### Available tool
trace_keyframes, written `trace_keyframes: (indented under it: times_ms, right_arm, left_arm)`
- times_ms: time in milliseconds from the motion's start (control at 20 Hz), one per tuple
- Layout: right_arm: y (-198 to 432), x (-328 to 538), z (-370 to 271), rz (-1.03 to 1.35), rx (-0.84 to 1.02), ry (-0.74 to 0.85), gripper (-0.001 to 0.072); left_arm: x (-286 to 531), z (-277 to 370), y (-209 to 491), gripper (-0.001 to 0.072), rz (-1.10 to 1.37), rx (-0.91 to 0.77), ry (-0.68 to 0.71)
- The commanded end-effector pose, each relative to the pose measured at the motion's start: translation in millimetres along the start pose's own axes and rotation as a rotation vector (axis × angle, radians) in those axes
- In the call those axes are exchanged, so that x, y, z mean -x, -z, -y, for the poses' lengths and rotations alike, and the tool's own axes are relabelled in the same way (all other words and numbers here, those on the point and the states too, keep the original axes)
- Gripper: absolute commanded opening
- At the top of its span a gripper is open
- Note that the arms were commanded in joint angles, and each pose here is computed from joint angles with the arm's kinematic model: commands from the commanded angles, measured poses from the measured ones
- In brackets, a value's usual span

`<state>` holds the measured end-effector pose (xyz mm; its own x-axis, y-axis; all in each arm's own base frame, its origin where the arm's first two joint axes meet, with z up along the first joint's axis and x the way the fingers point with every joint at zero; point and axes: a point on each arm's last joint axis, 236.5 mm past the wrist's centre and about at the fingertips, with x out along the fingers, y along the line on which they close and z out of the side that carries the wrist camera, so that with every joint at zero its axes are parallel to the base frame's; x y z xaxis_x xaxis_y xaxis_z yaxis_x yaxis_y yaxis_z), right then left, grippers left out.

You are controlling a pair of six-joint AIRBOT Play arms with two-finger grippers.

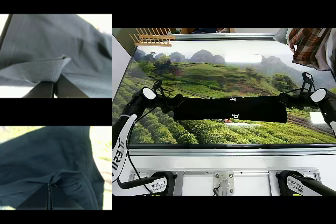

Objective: Fold the clothes and pants, and hang the long-sleeved shirts on hangers.

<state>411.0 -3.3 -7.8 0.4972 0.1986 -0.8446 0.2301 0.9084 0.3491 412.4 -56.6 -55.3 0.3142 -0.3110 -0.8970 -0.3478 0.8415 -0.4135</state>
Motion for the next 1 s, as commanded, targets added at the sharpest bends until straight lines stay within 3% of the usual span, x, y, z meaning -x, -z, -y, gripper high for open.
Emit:
trace_keyframes:
  times_ms: [0, 200, 250, 300, 350, 450, 750, 800, 850, 900, 950]
  right_arm:
    - [-12, -25, -2, 0.044, -0.006, -0.005, 0.0015]
    - [-19, -44, -14, 0.088, -0.004, -0.023, 0.0035]
    - [-23, -46, -20, 0.107, -0.03, -0.045, 0.0218]
    - [-30, -45, -25, 0.134, -0.066, -0.069, 0.0527]
    - [-37, -41, -32, 0.156, -0.104, -0.1, 0.067]
    - [-51, -26, -38, 0.149, -0.118, -0.133, 0.0671]
    - [-32, 13, 44, -0.093, -0.084, -0.121, 0.0671]
    - [-19, 10, 66, -0.153, -0.11, -0.125, 0.0718]
    - [-6, 6, 83, -0.211, -0.141, -0.135, 0.072]
    - [7, 0, 96, -0.266, -0.169, -0.147, 0.072]
    - [19, -7, 105, -0.312, -0.193, -0.169, 0.072]
  left_arm:
    - [-16, 3, -20, 0.0007, -0.002, 0.004, -0.002]
    - [-33, 2, -32, 0.0021, -0.008, 0.01, -0.007]
    - [-35, 4, -35, 0.0308, -0.007, 0.014, -0.001]
    - [-35, 10, -40, 0.0642, 0.001, 0.025, 0.019]
    - [-30, 16, -48, 0.0677, 0.021, 0.032, 0.041]
    - [-5, 30, -72, 0.0678, 0.078, 0.018, 0.073]
    - [75, 74, -74, 0.0675, 0.152, -0.141, 0.129]
    - [81, 84, -67, 0.0533, 0.152, -0.167, 0.139]
    - [85, 95, -61, 0.0259, 0.155, -0.2, 0.149]
    - [87, 107, -55, 0.0033, 0.158, -0.234, 0.162]
    - [88, 118, -47, 0.0007, 0.154, -0.259, 0.173]
